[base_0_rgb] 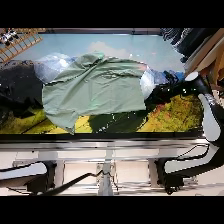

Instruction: Fold the clothes and pants, and hang the long-sleeved shirts on hangers.

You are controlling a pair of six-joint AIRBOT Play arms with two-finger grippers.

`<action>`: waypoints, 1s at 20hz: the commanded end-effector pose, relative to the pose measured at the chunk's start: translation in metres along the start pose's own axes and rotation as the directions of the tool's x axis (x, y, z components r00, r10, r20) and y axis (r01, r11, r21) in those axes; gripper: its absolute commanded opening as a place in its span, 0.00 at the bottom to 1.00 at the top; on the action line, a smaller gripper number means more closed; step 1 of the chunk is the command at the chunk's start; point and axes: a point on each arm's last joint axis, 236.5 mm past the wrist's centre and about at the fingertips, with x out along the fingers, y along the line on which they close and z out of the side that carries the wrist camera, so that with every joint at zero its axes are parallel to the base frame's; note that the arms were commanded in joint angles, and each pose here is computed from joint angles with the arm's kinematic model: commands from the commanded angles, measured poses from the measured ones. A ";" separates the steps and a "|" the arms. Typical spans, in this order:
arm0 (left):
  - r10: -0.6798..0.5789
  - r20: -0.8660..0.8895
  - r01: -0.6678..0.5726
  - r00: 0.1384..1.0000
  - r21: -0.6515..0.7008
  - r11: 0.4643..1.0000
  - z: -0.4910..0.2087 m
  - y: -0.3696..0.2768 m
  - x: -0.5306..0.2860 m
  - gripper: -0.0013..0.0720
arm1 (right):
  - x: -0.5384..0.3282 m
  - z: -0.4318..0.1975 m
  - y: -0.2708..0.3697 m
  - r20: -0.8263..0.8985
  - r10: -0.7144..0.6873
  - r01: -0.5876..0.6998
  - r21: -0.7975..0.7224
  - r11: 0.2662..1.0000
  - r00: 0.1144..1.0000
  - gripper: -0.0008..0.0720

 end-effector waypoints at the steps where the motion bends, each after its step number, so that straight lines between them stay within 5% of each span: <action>1: -0.001 0.074 -0.002 0.997 0.033 0.999 -0.020 0.006 0.020 0.96 | 0.019 -0.010 0.005 0.004 0.099 -0.100 0.030 0.995 0.995 0.63; 13: -0.058 0.096 0.048 0.994 0.107 0.993 -0.009 -0.008 0.035 0.92 | 0.035 -0.010 -0.030 -0.023 0.006 -0.006 0.007 1.000 1.000 0.62; 16: -0.062 0.050 0.056 0.997 0.115 0.992 -0.015 -0.012 0.051 0.68 | 0.044 -0.016 -0.026 -0.060 0.020 -0.020 -0.007 1.000 0.998 0.56; 17: -0.065 0.035 0.060 0.997 0.121 0.991 -0.017 -0.016 0.056 0.53 | 0.048 -0.018 -0.024 -0.071 0.019 -0.021 -0.024 1.000 0.997 0.47; 19: -0.065 0.017 0.062 0.998 0.139 0.988 -0.021 -0.021 0.060 0.02 | 0.047 -0.012 -0.023 -0.052 0.010 -0.012 -0.043 0.999 0.999 0.19; 20: -0.068 0.014 0.066 0.998 0.144 0.987 -0.021 -0.022 0.058 0.03 | 0.043 -0.010 -0.021 -0.043 0.010 -0.012 -0.048 0.999 0.999 0.04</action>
